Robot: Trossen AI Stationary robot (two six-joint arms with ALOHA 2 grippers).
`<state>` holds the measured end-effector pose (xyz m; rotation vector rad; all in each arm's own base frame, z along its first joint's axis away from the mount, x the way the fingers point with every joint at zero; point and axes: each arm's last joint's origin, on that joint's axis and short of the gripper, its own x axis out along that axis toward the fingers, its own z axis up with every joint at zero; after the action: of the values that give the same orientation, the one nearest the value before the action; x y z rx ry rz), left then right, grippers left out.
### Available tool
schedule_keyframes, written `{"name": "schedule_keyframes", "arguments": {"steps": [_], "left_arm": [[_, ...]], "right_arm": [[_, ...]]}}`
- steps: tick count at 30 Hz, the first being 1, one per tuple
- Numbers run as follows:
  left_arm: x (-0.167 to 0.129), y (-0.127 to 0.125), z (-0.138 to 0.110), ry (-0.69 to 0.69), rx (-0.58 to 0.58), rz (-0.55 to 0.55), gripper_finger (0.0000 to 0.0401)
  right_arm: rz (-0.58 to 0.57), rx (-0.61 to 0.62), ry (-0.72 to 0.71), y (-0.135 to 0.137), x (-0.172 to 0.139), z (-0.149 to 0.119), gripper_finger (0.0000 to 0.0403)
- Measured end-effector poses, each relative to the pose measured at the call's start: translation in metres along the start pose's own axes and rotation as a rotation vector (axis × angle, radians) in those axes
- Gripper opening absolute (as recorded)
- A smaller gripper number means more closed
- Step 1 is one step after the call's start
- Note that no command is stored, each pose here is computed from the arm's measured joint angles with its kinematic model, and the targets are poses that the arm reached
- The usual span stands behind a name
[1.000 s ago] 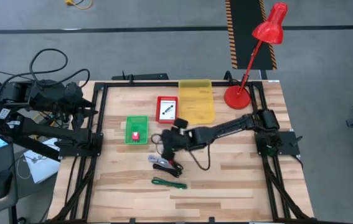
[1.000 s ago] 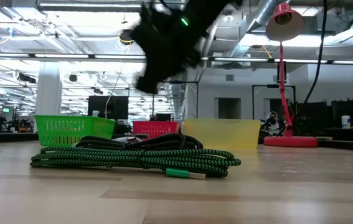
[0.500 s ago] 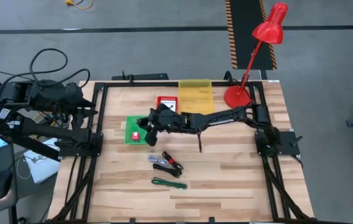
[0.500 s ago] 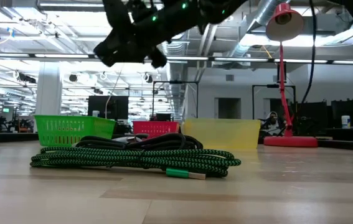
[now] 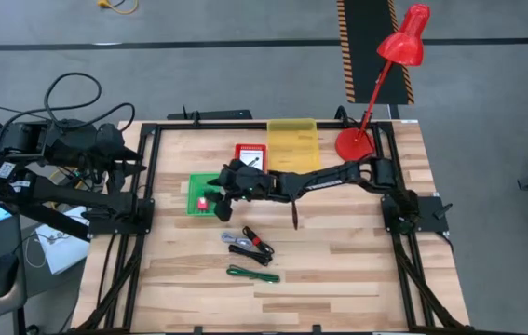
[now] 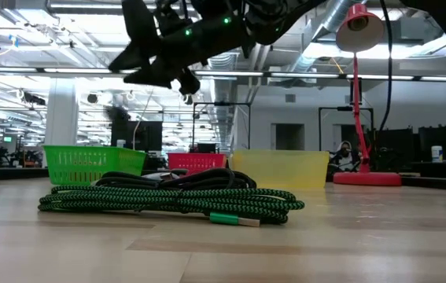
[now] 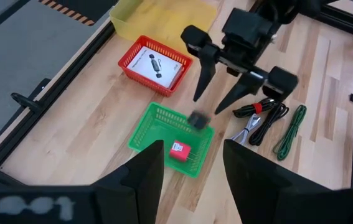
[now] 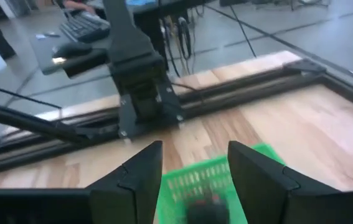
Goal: Pick and place items into bin
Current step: Put the black charger adapter into the green bin, then put the top black charger cable into the yellow bin
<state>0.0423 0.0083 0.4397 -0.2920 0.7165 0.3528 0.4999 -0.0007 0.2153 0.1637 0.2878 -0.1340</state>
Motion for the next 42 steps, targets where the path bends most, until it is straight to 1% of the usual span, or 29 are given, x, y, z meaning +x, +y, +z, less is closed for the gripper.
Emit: {"name": "schedule_keyframes", "arguments": {"steps": [11, 15, 20, 24, 28, 30, 33, 35, 42], "left_arm": [[0.0, 0.0, 0.0, 0.0, -0.005, 0.0, 0.0154], [0.0, 0.0, 0.0, 0.0, -0.006, 0.0, 0.0154], [0.0, 0.0, 0.0, -0.003, -0.007, -0.001, 0.0154], [0.0, -0.001, 0.002, -0.022, 0.004, -0.007, 0.0154], [0.0, -0.001, 0.003, -0.025, 0.028, -0.008, 0.0154], [0.0, -0.001, 0.003, -0.025, 0.025, -0.008, 0.0154], [0.0, -0.001, 0.003, -0.025, 0.019, -0.008, 0.0154], [0.0, -0.001, 0.003, -0.025, 0.023, -0.008, 0.0154], [0.0, -0.001, 0.003, -0.025, 0.018, -0.008, 0.0154]], "right_arm": [[0.016, -0.008, -0.01, 0.002, 0.0, 0.001, 0.0166], [0.023, -0.017, 0.033, 0.009, -0.003, -0.002, 0.0164], [0.022, -0.002, 0.169, 0.022, -0.023, 0.004, 0.016], [-0.008, 0.065, 0.36, 0.033, -0.045, -0.001, 0.0157], [-0.06, 0.152, 0.538, 0.047, -0.061, -0.015, 0.0159], [-0.096, 0.17, 0.611, 0.054, -0.066, -0.025, 0.0163], [-0.155, 0.17, 0.679, 0.064, -0.066, -0.044, 0.0169], [-0.169, 0.178, 0.704, 0.069, -0.065, -0.053, 0.0173], [-0.211, 0.198, 0.782, 0.08, -0.074, -0.064, 0.019]]}}
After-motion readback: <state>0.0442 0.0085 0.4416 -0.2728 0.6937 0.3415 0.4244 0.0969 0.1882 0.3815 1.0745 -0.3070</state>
